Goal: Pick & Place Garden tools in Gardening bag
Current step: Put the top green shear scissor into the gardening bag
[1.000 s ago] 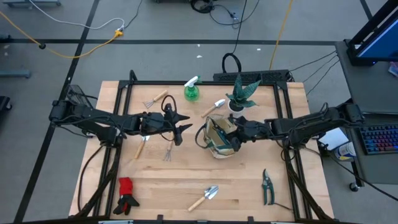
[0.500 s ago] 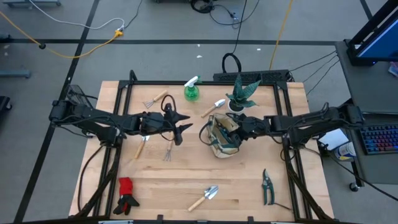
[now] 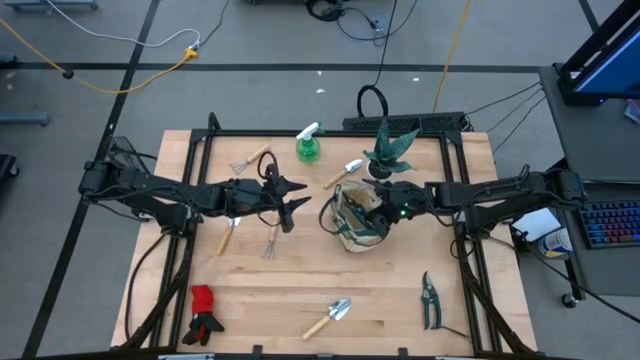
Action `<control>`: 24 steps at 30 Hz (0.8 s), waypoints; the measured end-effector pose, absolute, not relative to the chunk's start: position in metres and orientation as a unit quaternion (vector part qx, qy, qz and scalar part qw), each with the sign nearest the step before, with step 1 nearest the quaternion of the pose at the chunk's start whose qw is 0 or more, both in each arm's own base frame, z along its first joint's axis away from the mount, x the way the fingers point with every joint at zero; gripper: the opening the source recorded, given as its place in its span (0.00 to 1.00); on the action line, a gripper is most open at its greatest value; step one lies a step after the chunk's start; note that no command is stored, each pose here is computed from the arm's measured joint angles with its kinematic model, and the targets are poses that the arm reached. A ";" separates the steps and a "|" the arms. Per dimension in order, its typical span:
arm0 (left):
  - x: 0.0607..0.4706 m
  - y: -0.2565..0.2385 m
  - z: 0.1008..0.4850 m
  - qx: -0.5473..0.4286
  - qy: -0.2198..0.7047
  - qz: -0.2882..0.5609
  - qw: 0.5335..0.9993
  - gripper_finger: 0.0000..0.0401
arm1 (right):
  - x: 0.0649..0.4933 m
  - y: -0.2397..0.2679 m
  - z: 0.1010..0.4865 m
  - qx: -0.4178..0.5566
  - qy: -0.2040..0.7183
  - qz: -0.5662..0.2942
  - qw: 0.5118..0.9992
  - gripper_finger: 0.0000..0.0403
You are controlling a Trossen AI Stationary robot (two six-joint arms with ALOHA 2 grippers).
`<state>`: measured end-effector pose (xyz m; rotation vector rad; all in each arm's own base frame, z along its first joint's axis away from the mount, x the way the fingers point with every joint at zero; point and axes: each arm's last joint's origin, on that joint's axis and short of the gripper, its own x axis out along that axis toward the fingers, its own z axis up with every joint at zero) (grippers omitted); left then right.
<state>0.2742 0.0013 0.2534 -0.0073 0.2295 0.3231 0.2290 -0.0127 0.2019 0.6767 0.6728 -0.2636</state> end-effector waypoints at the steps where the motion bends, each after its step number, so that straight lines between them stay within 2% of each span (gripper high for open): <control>1: 0.274 0.003 0.254 -0.009 0.110 0.164 0.980 0.41 | 0.229 -0.013 0.202 0.315 0.324 -0.123 0.884 0.14; 7: 0.275 0.017 0.259 -0.101 0.069 0.195 0.973 0.41 | 0.230 -0.013 0.200 0.277 0.330 -0.112 0.895 0.14; 11: 0.278 0.023 0.255 -0.104 0.069 0.196 0.973 0.41 | 0.233 -0.013 0.195 0.268 0.341 -0.110 0.894 0.14; 13: 0.283 0.021 0.250 -0.061 0.085 0.146 0.984 0.41 | 0.236 -0.013 0.191 0.260 0.348 -0.109 0.894 0.14; 16: 0.294 0.011 0.240 0.079 0.094 0.030 0.992 0.41 | 0.239 -0.013 0.188 0.256 0.347 -0.107 0.896 0.14; 18: 0.299 0.006 0.233 0.168 0.100 -0.007 0.981 0.41 | 0.240 -0.013 0.188 0.251 0.345 -0.104 0.898 0.14; 20: 0.303 0.006 0.230 0.240 0.093 -0.002 0.966 0.41 | 0.241 -0.014 0.188 0.252 0.343 -0.104 0.899 0.14; 24: 0.309 0.012 0.226 0.290 0.092 0.031 0.952 0.42 | 0.243 -0.014 0.190 0.252 0.330 -0.100 0.904 0.14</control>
